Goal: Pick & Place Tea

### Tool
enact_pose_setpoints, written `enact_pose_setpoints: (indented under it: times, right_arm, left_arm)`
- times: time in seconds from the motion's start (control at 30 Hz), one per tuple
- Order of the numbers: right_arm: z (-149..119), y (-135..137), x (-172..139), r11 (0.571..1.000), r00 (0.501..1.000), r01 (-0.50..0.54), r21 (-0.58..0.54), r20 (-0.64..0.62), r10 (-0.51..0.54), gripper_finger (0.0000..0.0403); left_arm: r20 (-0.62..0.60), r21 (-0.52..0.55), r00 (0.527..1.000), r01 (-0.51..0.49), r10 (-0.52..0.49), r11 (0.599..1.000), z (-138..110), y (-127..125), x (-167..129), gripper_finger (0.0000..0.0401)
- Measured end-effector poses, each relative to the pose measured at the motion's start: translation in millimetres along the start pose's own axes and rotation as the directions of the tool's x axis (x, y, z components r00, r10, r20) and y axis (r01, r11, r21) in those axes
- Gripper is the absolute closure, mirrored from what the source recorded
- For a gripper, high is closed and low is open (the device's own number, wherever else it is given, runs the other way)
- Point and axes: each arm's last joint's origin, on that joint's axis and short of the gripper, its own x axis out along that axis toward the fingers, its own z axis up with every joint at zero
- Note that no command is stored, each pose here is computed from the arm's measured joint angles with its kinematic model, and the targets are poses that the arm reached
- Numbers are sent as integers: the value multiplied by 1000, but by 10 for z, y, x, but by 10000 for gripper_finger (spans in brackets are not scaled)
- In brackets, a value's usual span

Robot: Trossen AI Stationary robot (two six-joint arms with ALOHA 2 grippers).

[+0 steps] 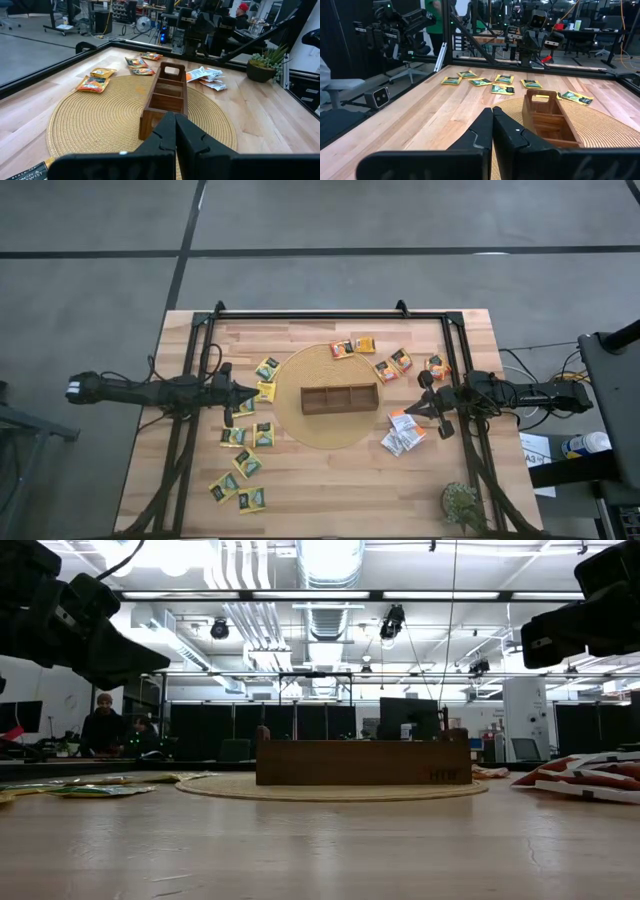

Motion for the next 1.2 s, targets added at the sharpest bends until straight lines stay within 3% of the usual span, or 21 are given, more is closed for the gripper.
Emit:
enact_pose_setpoints:
  times: [1.07,1.2]
  right_arm:
    - [1,0,0,1000,1000,0,-2,2,0,394]
    - [7,-2,0,999,1000,5,48,7,-5,394]
  left_arm:
    - [0,0,1000,0,0,1000,1,0,0,401]
    - [0,0,1000,0,0,1000,1,0,0,401]
